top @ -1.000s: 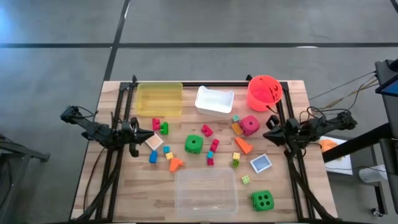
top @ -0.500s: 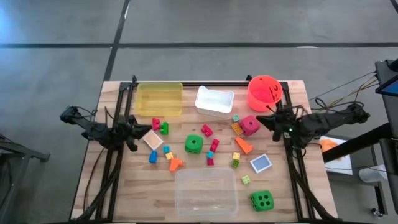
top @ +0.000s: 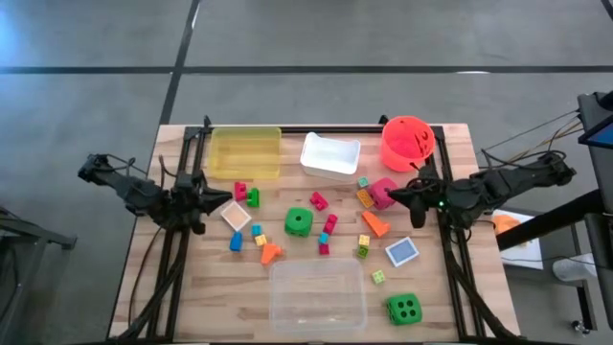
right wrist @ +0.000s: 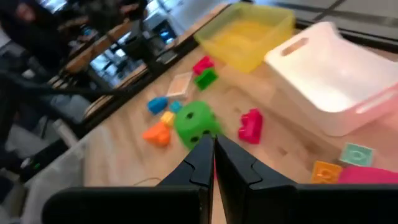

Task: Pick & Place Toys
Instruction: Put the orange game piece into the white bin

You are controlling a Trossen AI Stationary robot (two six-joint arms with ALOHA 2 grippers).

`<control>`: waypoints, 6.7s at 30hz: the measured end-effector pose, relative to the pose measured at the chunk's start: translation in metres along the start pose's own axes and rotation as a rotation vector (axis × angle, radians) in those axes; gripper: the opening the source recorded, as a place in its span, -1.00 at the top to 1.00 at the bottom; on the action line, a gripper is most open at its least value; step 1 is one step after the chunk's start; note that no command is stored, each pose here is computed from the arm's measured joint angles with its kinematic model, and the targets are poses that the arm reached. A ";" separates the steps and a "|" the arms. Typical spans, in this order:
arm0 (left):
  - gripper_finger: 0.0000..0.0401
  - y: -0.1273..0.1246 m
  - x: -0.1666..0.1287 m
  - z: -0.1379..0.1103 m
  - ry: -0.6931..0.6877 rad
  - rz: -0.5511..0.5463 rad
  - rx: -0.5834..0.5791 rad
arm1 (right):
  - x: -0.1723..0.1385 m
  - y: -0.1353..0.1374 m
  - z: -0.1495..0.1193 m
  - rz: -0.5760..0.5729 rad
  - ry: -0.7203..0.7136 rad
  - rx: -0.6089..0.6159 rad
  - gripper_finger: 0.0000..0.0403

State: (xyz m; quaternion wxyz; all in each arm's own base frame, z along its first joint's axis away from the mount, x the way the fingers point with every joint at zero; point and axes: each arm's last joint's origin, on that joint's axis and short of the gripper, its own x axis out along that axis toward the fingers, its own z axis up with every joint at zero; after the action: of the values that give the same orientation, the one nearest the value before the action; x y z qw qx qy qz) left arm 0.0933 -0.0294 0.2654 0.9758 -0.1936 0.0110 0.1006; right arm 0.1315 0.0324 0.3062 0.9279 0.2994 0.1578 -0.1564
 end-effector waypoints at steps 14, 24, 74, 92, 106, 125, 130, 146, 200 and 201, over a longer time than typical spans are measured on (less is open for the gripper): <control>0.86 -0.019 0.014 0.022 0.018 0.039 -0.161 | 0.003 0.004 0.001 0.005 0.041 0.164 0.94; 0.86 -0.023 0.015 0.030 -0.073 0.030 -0.302 | 0.006 0.003 -0.003 -0.033 0.061 0.141 0.94; 0.86 -0.018 0.020 0.032 -0.116 0.099 -0.378 | 0.105 -0.005 -0.089 -0.551 0.542 -0.119 -0.35; 0.86 -0.018 0.020 0.032 -0.114 0.101 -0.368 | 0.128 -0.011 -0.114 -0.608 0.628 -0.278 -0.35; 0.86 -0.018 0.020 0.032 -0.114 0.101 -0.361 | 0.139 -0.024 -0.136 -0.571 0.698 -0.413 -0.35; 0.86 -0.018 0.020 0.032 -0.114 0.101 -0.362 | 0.138 -0.029 -0.139 -0.574 0.712 -0.431 0.18; 0.86 -0.018 0.020 0.032 -0.114 0.101 -0.362 | 0.136 -0.027 -0.137 -0.557 0.736 -0.409 0.18; 0.86 -0.018 0.020 0.032 -0.114 0.102 -0.361 | 0.089 0.025 -0.045 -0.455 0.705 -0.319 0.18; 0.86 -0.015 0.020 0.028 -0.093 0.133 -0.408 | 0.273 -0.113 0.113 -0.444 0.888 -0.466 0.18; 0.86 -0.015 0.020 0.028 -0.093 0.133 -0.411 | 0.273 -0.114 0.112 -0.451 0.888 -0.451 0.18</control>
State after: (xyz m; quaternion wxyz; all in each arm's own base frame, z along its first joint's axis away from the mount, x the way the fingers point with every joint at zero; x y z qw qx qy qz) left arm 0.1154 -0.0290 0.2955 0.9066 -0.3823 -0.0418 0.1739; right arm 0.3563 -0.1762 0.2290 0.7567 0.0889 0.6242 -0.1726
